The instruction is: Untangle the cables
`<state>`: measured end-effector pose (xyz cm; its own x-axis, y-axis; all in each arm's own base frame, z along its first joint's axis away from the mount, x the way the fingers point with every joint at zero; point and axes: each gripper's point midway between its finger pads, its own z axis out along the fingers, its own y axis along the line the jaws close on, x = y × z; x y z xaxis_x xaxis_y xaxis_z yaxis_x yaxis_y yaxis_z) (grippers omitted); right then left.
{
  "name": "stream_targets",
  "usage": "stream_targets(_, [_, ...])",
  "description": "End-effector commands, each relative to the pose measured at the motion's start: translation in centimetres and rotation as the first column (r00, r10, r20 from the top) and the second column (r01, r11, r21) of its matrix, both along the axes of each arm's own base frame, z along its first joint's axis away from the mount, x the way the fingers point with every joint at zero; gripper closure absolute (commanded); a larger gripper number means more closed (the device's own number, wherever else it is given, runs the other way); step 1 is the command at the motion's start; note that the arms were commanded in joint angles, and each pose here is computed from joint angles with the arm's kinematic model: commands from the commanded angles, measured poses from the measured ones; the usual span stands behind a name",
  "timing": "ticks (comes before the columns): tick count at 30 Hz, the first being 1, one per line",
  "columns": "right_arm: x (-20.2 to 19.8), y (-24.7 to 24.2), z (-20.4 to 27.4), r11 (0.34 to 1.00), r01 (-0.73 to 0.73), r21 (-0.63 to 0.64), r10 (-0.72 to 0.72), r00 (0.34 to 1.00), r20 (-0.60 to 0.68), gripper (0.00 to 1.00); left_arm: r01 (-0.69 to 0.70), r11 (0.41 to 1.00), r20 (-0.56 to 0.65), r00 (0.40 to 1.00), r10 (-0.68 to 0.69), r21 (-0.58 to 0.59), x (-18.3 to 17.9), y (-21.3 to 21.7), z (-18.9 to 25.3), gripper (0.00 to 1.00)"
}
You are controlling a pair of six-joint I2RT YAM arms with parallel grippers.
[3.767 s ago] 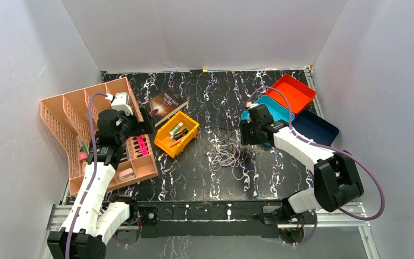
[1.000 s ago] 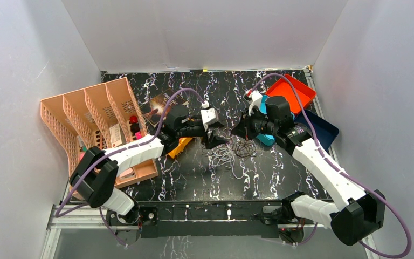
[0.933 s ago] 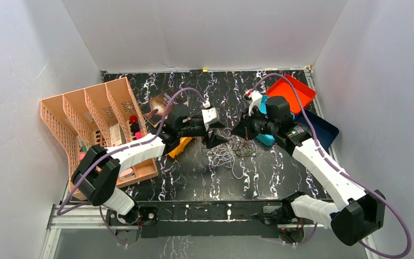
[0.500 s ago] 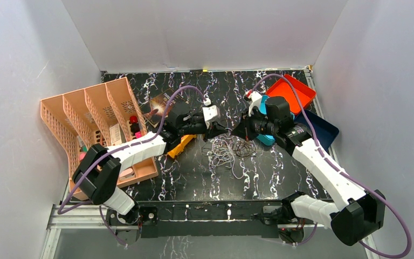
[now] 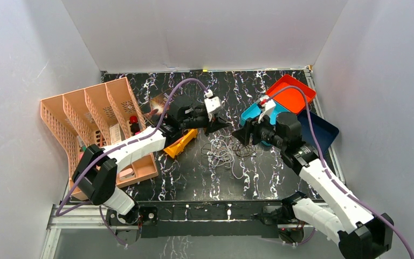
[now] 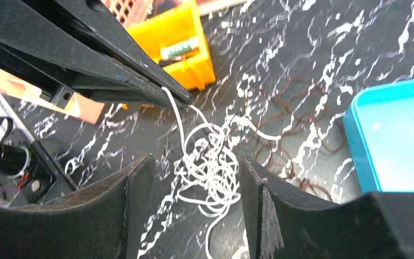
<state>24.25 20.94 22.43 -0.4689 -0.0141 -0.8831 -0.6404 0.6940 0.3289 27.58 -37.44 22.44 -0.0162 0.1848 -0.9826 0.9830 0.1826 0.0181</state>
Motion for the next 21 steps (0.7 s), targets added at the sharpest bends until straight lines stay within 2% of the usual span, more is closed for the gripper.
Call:
stream_targets(1, [0.9,0.5,3.8,0.992,-0.006,0.124,-0.021,0.977,0.213,0.32,-0.028,0.999,0.014,0.999,0.029,-0.039,-0.2,0.4,3.9,1.00])
stream_targets(5, [0.5,0.8,4.5,0.989,-0.048,0.139,0.007,0.958,0.287,0.21,-0.061,0.995,0.007,0.998,0.062,-0.077,-0.1,0.6,5.6,1.00])
stream_targets(13, [1.8,2.6,3.9,0.975,-0.124,0.183,0.050,0.930,0.363,0.19,-0.091,0.989,-0.028,0.996,0.088,-0.117,0.0,0.6,7.5,1.00])
stream_targets(18, [2.6,4.0,3.2,0.960,-0.173,0.220,0.082,0.924,0.372,0.24,-0.114,0.985,-0.045,0.993,0.109,-0.129,0.1,0.8,8.2,1.00])
stream_targets(21, [3.1,4.5,2.8,0.951,-0.181,0.249,0.080,0.925,0.370,0.33,-0.126,0.982,-0.057,0.991,0.119,-0.139,0.1,0.9,9.0,1.00])
